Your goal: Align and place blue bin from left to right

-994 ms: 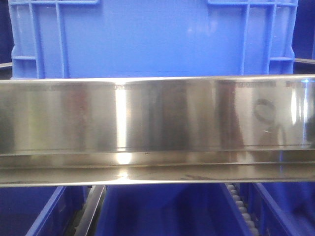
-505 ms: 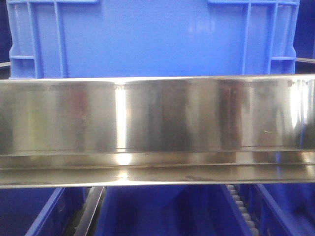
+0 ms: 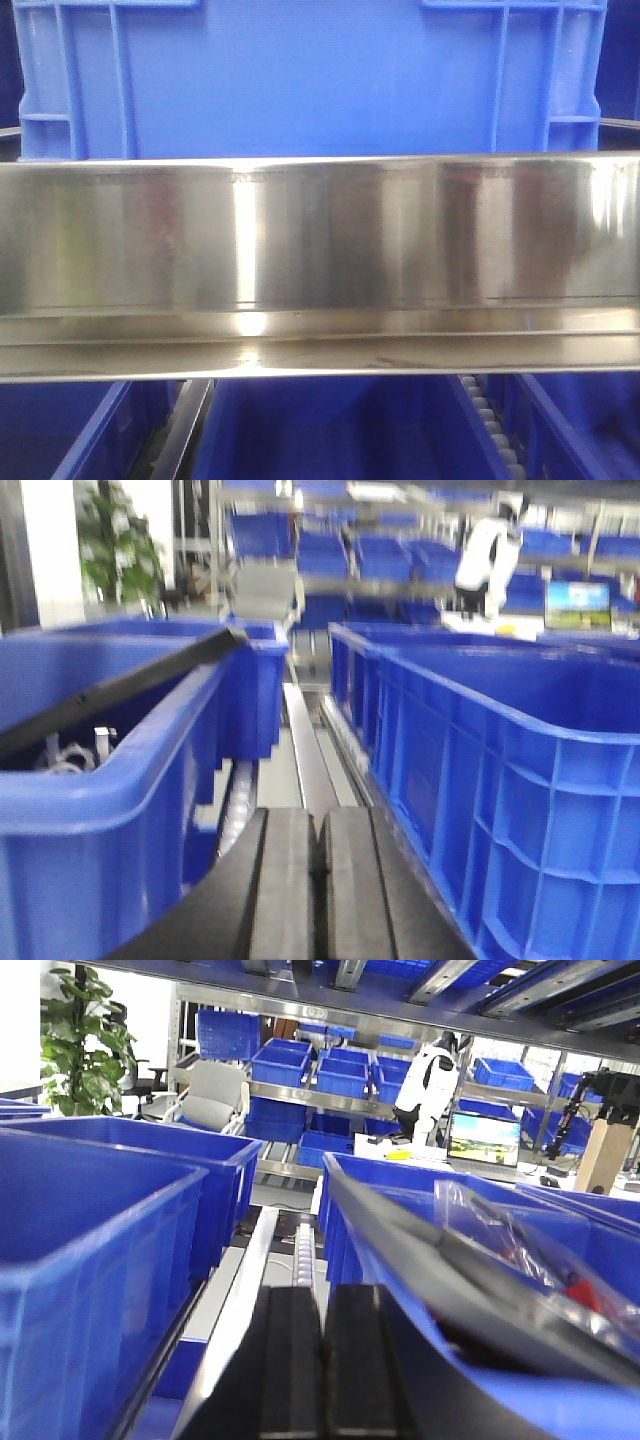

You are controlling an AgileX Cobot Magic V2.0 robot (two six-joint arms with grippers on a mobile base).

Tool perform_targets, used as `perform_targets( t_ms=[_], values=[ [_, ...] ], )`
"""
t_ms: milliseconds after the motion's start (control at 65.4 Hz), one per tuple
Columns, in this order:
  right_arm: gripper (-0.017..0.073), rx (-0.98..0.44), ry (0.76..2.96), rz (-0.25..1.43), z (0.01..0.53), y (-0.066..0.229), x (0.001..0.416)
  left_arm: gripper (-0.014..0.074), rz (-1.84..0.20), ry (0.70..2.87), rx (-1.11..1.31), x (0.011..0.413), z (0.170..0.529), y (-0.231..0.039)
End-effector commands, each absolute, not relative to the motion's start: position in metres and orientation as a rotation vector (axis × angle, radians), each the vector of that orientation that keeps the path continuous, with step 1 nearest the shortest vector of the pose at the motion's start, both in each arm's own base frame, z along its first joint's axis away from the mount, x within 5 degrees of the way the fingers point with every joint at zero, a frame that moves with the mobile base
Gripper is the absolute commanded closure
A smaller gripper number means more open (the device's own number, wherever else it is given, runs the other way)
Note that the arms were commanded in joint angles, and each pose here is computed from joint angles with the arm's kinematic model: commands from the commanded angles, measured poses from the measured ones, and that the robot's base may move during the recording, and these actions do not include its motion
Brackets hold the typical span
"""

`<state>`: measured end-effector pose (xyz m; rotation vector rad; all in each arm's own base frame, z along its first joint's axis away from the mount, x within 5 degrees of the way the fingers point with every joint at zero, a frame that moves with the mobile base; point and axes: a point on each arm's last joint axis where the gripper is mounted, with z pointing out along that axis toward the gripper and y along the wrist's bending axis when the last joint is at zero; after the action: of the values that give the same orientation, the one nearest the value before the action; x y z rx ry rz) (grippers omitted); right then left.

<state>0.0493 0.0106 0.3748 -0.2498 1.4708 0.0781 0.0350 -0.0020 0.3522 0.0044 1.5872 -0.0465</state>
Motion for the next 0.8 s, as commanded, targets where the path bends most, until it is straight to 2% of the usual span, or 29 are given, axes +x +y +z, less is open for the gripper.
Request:
perform_targets(
  t_ms=[0, 275, 443, 596, 780],
  values=[
    [0.0638, -0.248, 1.496, 0.075, 0.39, 0.013, 0.063, 0.0704, -0.063, 1.657, -0.001, 0.049, 0.37, -0.003],
    [0.0638, -0.276, 1.66, 0.071, 0.421, 0.025, 0.114, 0.0704, -0.062, 1.763, -0.003, 0.119, 0.422, -0.004],
    [0.0638, -0.285, 1.714, 0.069, 0.43, 0.032, 0.148, 0.0704, -0.062, 1.787, -0.004, 0.163, 0.441, -0.005],
    [0.0638, -0.29, 1.739, 0.069, 0.427, 0.038, 0.174, 0.0704, -0.062, 1.807, -0.009, 0.201, 0.437, -0.005],
    [0.0638, -0.285, 1.784, 0.089, 0.418, 0.042, 0.188, 0.0704, -0.067, 1.868, -0.014, 0.225, 0.422, -0.006]
  ],
)
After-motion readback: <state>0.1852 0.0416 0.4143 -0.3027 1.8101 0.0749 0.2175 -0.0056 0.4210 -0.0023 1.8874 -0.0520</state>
